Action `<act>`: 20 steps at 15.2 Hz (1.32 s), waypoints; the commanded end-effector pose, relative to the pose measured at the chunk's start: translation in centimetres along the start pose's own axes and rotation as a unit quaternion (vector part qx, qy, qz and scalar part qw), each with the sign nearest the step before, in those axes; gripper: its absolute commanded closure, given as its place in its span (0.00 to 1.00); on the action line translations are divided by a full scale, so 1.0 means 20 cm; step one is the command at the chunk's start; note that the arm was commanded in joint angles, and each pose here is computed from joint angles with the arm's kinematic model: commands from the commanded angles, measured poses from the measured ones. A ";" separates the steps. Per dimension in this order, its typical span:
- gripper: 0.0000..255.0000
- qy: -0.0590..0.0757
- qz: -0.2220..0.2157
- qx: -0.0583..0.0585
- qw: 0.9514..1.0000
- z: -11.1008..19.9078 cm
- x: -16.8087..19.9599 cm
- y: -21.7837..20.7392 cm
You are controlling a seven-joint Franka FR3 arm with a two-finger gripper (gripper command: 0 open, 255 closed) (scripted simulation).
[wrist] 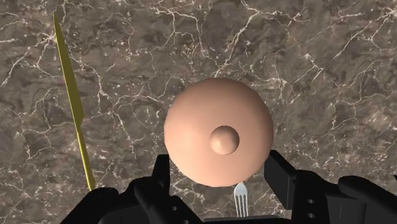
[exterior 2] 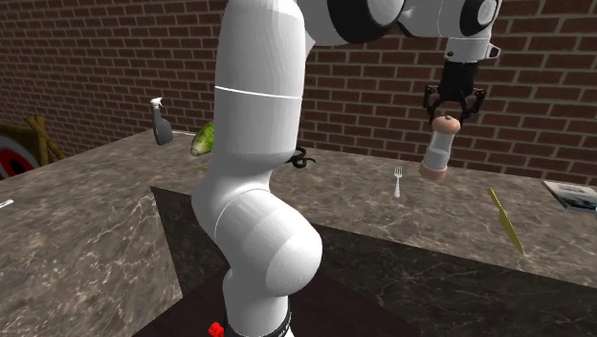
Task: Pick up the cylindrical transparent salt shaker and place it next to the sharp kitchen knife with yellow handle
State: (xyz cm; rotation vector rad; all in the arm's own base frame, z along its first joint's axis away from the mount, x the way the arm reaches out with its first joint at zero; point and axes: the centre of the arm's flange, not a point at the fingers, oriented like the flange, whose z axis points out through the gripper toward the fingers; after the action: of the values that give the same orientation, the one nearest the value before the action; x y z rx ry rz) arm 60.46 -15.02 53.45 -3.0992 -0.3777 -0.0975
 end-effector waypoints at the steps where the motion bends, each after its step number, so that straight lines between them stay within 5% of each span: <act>1: 1.00 0.000 0.000 0.000 1.000 0.04 0.04 0.13; 5: 1.00 0.000 0.000 0.000 1.000 0.12 0.10 0.36; 20: 1.00 0.000 0.000 0.000 1.000 0.51 0.08 0.36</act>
State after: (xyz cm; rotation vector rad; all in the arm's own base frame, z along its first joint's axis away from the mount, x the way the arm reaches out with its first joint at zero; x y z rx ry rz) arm 64.22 -21.41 43.78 -3.0992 -0.3791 -0.0971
